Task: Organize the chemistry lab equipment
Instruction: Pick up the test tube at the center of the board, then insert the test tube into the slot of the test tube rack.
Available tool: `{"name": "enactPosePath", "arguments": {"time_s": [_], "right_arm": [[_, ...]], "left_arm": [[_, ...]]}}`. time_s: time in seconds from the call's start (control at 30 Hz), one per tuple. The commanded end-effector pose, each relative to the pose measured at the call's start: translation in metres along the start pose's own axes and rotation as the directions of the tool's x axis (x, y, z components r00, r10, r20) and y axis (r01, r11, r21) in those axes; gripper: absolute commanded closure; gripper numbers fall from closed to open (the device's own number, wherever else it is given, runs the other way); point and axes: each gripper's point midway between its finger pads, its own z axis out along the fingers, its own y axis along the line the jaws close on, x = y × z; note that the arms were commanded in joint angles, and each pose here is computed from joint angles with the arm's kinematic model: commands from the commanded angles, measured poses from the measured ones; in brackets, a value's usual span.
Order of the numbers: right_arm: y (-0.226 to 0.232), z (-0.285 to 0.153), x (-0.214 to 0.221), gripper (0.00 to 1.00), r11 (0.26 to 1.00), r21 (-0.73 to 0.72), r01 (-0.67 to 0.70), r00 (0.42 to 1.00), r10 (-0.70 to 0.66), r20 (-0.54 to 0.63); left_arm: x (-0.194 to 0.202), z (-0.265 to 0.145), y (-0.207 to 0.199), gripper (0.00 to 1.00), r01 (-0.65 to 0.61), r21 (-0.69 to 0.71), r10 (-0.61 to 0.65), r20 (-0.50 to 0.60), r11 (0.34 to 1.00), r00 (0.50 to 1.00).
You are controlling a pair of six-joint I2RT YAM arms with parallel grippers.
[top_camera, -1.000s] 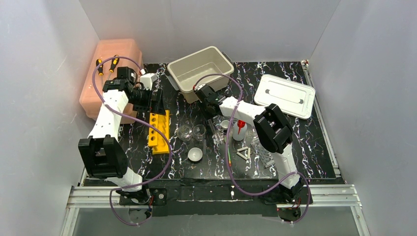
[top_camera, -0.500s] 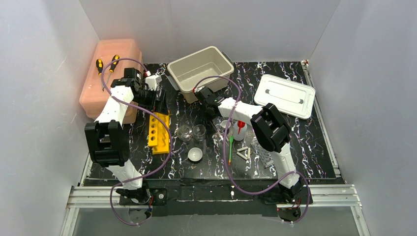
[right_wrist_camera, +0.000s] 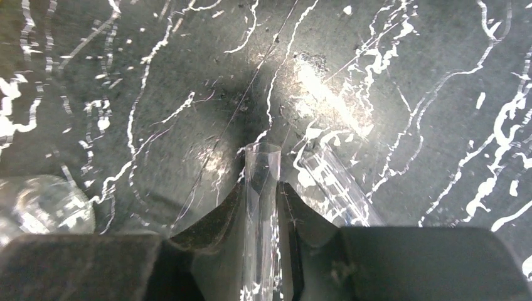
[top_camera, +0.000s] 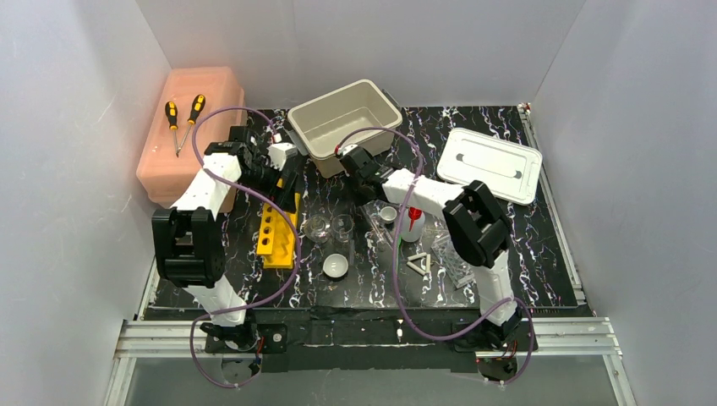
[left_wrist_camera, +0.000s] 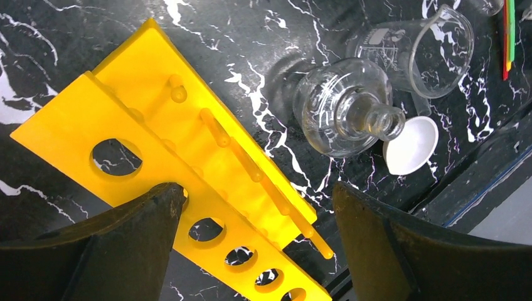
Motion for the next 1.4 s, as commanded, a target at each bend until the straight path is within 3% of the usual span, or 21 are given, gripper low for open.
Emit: {"name": "enactPosePath", "arguments": {"time_s": [0.0,0.13,0.23,0.33,0.53,0.67,0.8,0.97,1.27,1.37], "right_arm": [[0.008,-0.052,-0.059,0.99,0.996,-0.072,-0.060,0.974,0.074,0.216],[0.008,-0.078,-0.076,0.99,0.992,-0.103,-0.077,0.947,0.105,0.305],[0.010,-0.099,-0.090,0.99,0.986,-0.143,-0.086,0.916,0.135,0.378],[0.015,-0.122,-0.105,0.99,0.976,-0.199,-0.084,0.877,0.167,0.450],[0.039,-0.182,-0.149,0.99,0.939,-0.342,-0.023,0.753,0.242,0.612],[0.066,-0.211,-0.171,0.99,0.906,-0.419,0.053,0.677,0.276,0.682],[0.093,-0.234,-0.185,0.99,0.872,-0.471,0.133,0.611,0.302,0.731],[0.121,-0.257,-0.193,0.99,0.838,-0.503,0.213,0.539,0.328,0.776],[0.148,-0.288,-0.210,0.99,0.795,-0.536,0.286,0.411,0.404,0.818],[0.165,-0.303,-0.215,0.99,0.724,-0.621,0.301,0.399,0.496,0.771]], "left_arm": [[0.021,0.001,-0.029,0.13,-0.026,0.102,0.032,-0.051,0.994,0.998],[0.019,-0.002,-0.036,0.11,-0.050,0.115,0.054,-0.034,0.992,0.998],[0.010,-0.011,-0.039,0.02,-0.068,0.108,0.070,-0.012,0.992,0.997],[-0.006,-0.028,-0.042,0.02,-0.093,0.082,0.090,0.032,0.992,0.995],[-0.053,-0.073,-0.037,0.02,-0.103,-0.090,0.119,0.184,0.991,0.976],[-0.082,-0.114,-0.037,0.02,-0.019,-0.155,0.065,0.297,0.988,0.953],[-0.097,-0.152,-0.045,0.02,0.104,-0.029,-0.080,0.448,0.994,0.891],[-0.093,-0.182,-0.055,0.02,0.155,0.149,-0.210,0.519,0.977,0.828],[-0.053,-0.182,-0.094,0.02,0.022,0.190,-0.129,0.571,0.982,0.811],[-0.040,-0.173,-0.112,0.02,-0.089,0.203,-0.057,0.617,0.975,0.785]]}}
